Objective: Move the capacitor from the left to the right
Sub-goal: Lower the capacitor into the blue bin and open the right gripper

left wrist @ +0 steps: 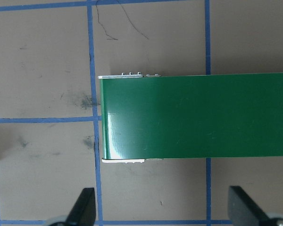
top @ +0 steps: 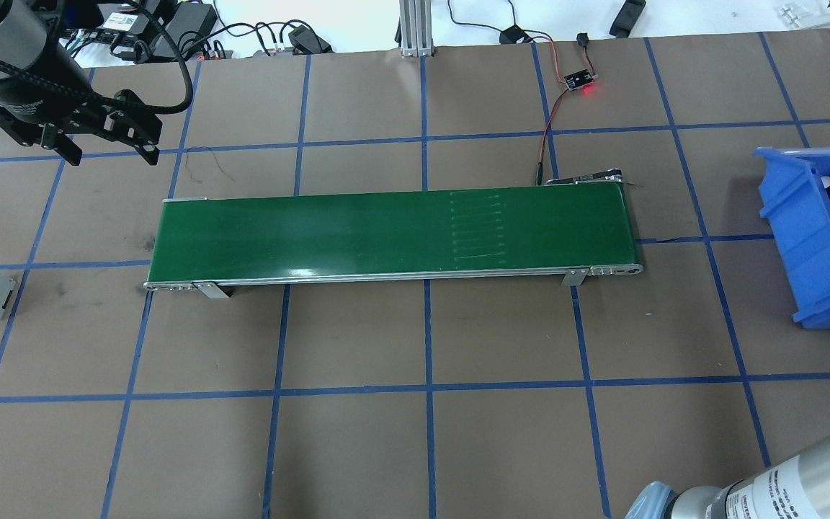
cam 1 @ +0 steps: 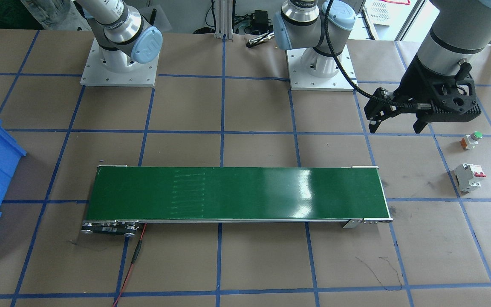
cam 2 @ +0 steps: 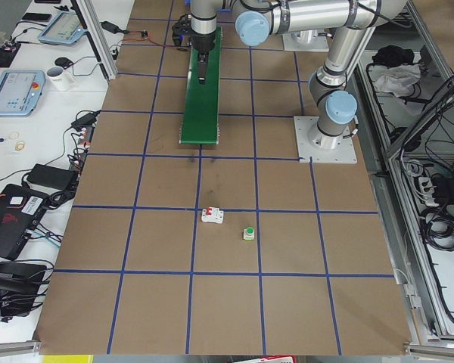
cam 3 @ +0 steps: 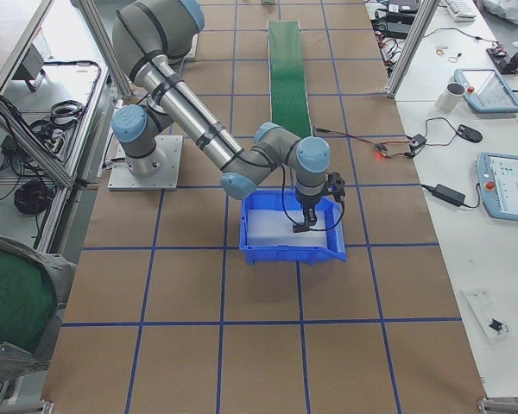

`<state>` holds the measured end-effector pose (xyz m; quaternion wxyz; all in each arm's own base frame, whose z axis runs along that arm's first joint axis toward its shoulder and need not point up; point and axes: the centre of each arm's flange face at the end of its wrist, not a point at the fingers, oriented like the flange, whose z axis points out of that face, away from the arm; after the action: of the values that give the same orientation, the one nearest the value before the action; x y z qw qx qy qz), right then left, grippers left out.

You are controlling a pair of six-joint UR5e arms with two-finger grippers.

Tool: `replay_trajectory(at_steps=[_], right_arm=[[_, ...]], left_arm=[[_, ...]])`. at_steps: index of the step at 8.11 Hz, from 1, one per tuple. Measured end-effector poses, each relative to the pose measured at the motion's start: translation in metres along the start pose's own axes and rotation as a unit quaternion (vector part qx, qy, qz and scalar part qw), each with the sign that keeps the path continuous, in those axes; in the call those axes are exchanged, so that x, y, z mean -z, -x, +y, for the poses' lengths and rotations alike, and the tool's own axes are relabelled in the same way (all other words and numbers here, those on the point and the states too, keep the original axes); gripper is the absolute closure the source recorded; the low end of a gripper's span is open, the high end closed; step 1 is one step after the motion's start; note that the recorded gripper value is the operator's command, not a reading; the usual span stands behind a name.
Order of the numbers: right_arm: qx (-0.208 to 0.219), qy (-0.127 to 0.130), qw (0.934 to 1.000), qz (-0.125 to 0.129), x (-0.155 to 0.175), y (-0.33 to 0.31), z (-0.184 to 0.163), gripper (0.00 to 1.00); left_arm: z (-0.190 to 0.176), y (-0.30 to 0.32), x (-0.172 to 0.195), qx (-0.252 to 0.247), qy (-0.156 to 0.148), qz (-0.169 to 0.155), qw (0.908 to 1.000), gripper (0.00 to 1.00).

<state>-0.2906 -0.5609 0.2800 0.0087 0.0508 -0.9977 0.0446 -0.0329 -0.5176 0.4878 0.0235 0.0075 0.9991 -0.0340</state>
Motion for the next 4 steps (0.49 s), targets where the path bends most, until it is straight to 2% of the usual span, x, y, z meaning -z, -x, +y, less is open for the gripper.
replay_trajectory(at_steps=[2, 3, 4], right_arm=[[0.000, -0.020, 0.9996, 0.019, 0.037, 0.001, -0.001, 0.00], [-0.002, -0.030, 0.9990, 0.033, 0.068, 0.004, 0.000, 0.00], [-0.003, -0.029, 0.9989, 0.036, 0.097, 0.012, 0.004, 0.00]], left_arm=[[0.000, 0.000, 0.000, 0.000, 0.000, 0.000, 1.0000, 0.00], [0.000, 0.000, 0.001, 0.000, -0.001, 0.000, 1.0000, 0.00], [0.000, 0.000, 0.001, 0.000, -0.001, 0.000, 1.0000, 0.00]])
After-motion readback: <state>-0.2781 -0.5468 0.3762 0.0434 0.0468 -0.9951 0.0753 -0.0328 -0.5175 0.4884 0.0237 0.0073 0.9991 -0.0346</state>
